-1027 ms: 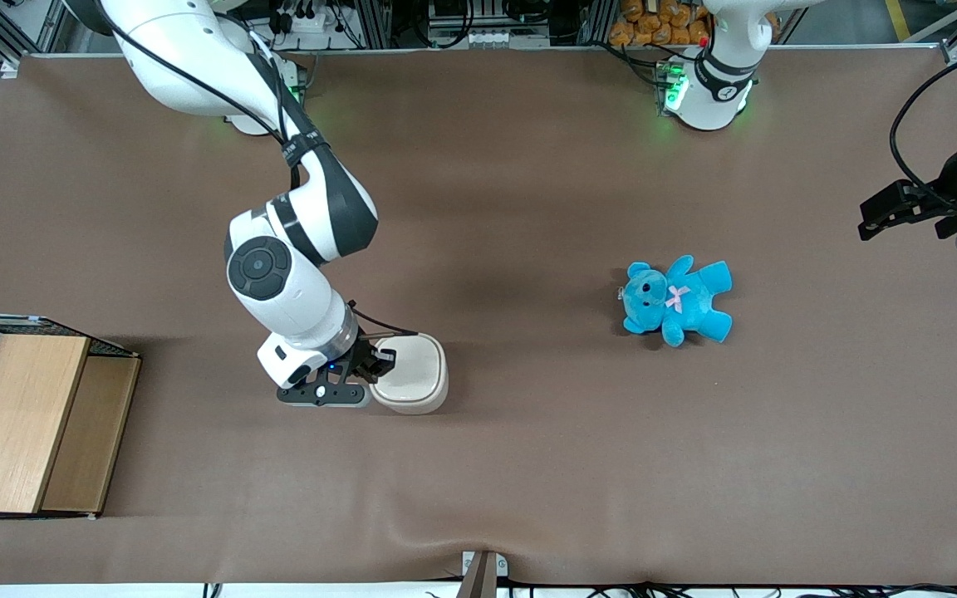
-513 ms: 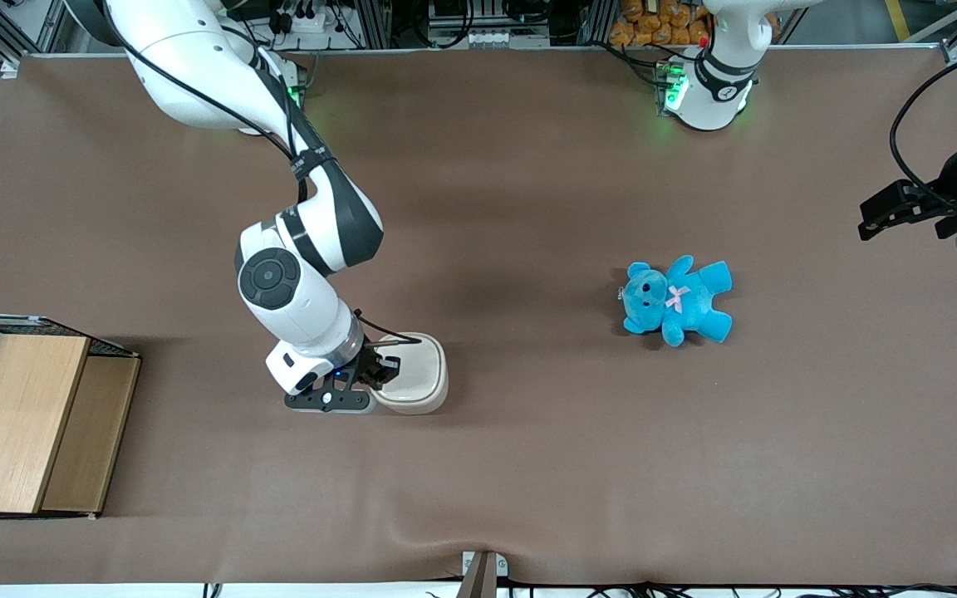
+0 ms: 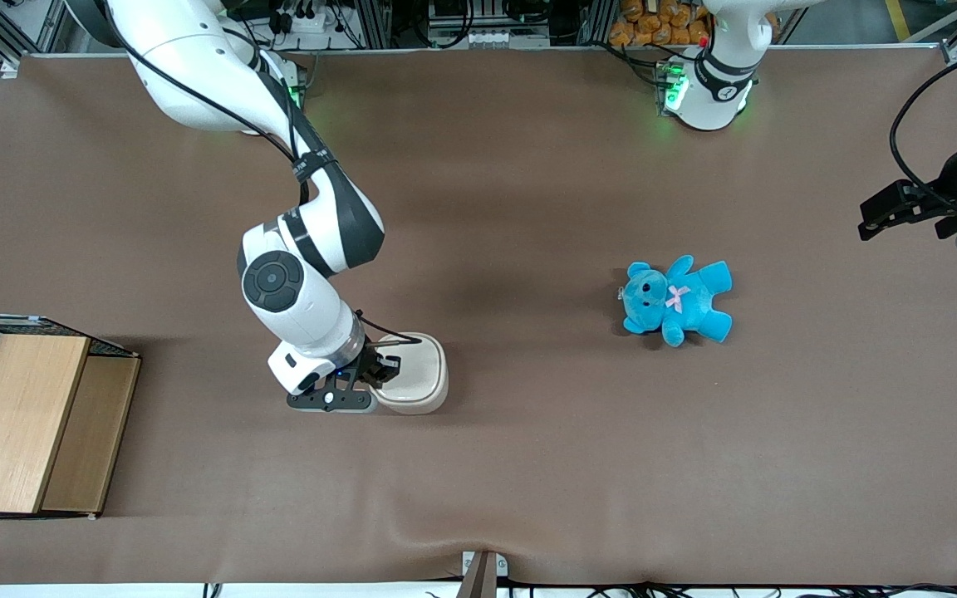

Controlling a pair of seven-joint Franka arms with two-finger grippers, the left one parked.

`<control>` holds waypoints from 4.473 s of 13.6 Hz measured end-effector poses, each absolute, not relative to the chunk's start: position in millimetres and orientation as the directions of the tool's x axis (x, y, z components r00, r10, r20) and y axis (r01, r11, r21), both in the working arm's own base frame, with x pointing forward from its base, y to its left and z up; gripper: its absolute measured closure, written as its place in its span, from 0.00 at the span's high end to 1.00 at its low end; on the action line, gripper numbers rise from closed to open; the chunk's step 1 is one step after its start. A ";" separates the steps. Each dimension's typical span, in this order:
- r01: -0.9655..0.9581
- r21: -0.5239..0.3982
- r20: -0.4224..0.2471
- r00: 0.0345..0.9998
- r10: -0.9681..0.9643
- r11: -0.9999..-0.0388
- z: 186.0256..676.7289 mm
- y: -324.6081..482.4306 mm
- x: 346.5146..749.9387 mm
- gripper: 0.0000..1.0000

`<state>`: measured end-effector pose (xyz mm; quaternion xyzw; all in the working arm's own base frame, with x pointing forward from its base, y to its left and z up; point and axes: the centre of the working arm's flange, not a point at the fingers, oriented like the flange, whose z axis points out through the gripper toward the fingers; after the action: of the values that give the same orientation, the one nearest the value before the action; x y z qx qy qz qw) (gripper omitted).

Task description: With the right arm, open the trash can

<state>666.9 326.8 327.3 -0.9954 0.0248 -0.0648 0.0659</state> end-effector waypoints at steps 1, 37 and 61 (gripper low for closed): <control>-0.041 -0.133 0.123 0.991 -0.058 -0.990 325.5 326.8 666.5 0.01; -0.168 -0.220 -0.077 0.985 -0.155 -0.961 420.9 367.1 653.3 0.16; -0.078 -0.088 -0.115 0.991 -0.067 -0.993 642.2 88.0 573.4 1.00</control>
<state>573.4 88.0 642.2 -0.9967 0.0364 0.0561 0.0463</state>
